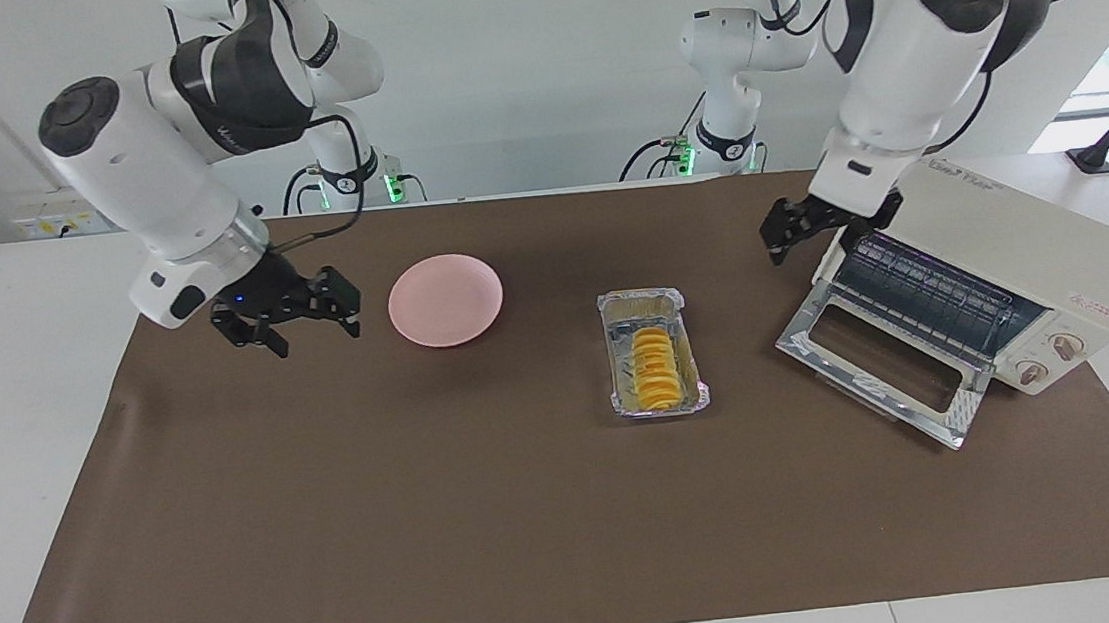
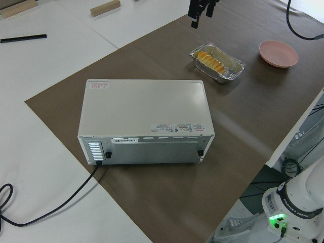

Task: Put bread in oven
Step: 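Release the tray and withdraw the right gripper while the left gripper reaches, then grasp the foil tray rim with the left gripper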

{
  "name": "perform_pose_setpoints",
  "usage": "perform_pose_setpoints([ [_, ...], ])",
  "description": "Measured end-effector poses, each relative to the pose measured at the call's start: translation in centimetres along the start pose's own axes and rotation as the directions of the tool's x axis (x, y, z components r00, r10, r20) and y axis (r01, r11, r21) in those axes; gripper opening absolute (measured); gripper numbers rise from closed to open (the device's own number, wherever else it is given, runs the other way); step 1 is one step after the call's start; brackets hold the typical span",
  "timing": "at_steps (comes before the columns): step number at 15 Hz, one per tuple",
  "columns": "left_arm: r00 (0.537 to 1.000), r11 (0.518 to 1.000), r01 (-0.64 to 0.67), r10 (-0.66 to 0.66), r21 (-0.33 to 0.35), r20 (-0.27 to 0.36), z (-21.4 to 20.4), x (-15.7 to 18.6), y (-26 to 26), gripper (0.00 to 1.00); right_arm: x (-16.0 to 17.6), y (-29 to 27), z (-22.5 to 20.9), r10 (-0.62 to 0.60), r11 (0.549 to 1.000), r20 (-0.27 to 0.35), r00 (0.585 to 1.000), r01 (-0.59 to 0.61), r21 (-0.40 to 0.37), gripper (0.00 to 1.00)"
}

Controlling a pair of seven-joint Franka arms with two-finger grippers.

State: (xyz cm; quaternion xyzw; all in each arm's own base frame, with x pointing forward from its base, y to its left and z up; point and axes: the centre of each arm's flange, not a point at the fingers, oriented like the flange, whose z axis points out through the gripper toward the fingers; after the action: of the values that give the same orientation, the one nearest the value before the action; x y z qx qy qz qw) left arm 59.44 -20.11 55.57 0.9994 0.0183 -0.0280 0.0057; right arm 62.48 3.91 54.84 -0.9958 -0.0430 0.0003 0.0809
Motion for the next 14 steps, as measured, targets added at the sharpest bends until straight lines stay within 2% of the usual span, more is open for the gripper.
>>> perform_pose_setpoints([
  [2, 1.000, 1.000, 0.008, -0.008, -0.002, -0.015, 3.7, 1.1, 6.4, 1.00, -1.2, 1.4, -0.9, -0.023, 0.998, 0.033, 0.999, 0.025, -0.064, 1.00],
  [5, 0.999, 1.000, -0.019, 0.019, -0.006, -0.030, 9.1, 0.7, 12.4, 1.00, -3.4, 1.8, -2.7, -0.016, 0.995, 0.090, 0.996, 0.025, -0.094, 1.00],
  [11, 0.998, 0.998, -0.064, 0.065, 0.014, -0.007, 17.2, -3.5, 17.2, 1.00, -8.2, 2.7, -4.7, 0.008, 0.993, 0.111, 0.994, 0.005, -0.115, 1.00],
  [13, 0.998, 0.998, -0.058, 0.058, 0.023, 0.003, 19.7, -4.9, 17.9, 0.95, -8.7, 3.0, -4.2, 0.014, 0.994, 0.123, 0.992, 0.000, -0.114, 1.00],
  [14, 0.999, 0.998, -0.050, 0.050, 0.030, 0.013, 20.5, -5.3, 18.0, 0.85, -8.8, 3.0, -4.0, 0.015, 0.994, 0.127, 0.992, -0.001, -0.113, 1.00],
])
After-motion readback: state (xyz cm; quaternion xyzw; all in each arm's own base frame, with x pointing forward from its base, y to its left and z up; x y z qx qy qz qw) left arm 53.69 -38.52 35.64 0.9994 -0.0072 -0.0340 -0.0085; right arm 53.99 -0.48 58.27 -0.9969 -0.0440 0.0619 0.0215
